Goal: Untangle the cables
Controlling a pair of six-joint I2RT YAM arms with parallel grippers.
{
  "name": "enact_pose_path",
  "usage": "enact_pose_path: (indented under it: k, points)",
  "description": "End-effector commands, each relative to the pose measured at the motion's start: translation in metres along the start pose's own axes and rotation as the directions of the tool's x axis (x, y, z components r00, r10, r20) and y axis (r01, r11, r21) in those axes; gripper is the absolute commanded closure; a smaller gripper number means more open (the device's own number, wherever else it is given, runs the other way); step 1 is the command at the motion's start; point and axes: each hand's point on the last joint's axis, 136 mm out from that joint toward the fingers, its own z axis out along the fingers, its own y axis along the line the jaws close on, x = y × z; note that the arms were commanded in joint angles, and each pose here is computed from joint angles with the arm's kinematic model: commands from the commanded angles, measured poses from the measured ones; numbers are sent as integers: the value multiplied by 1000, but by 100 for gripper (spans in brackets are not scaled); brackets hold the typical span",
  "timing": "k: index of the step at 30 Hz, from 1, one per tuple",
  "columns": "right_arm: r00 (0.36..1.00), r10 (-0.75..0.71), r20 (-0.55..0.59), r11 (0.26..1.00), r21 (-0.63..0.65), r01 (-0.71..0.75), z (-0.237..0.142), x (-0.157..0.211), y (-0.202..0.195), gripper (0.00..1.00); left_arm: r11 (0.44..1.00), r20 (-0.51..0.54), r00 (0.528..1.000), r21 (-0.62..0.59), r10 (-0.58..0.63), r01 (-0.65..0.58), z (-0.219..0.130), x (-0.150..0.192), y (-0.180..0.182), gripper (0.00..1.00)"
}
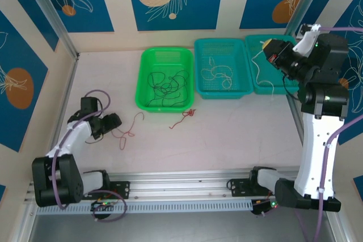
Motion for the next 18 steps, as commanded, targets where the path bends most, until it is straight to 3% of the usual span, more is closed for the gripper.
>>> enact_pose_path:
  k: [1,5,10,13,18]
  points:
    - [995,-52,88,999,-8,53,-11,-27,18,100,997,111,992,28,65,-68,-37,-32,-15,5]
    - [988,-80,132,995,-49,87,-9,-52,38,100,989,200,975,86,101,-120,-73,-56,-38,2]
    - [980,-60,188,988,-132,86,4,-85,62,100,953,278,959,270,60,-138,-118,-72,-82,3]
    - [978,-14,207,978,-202,57,20,-104,76,100,911,315,947,368,68,-188,-141,-73,-111,3]
    - [975,49,215,949,-314,21,52,-129,98,100,802,357,915,481,188,-353,-168,-55,-170,3]
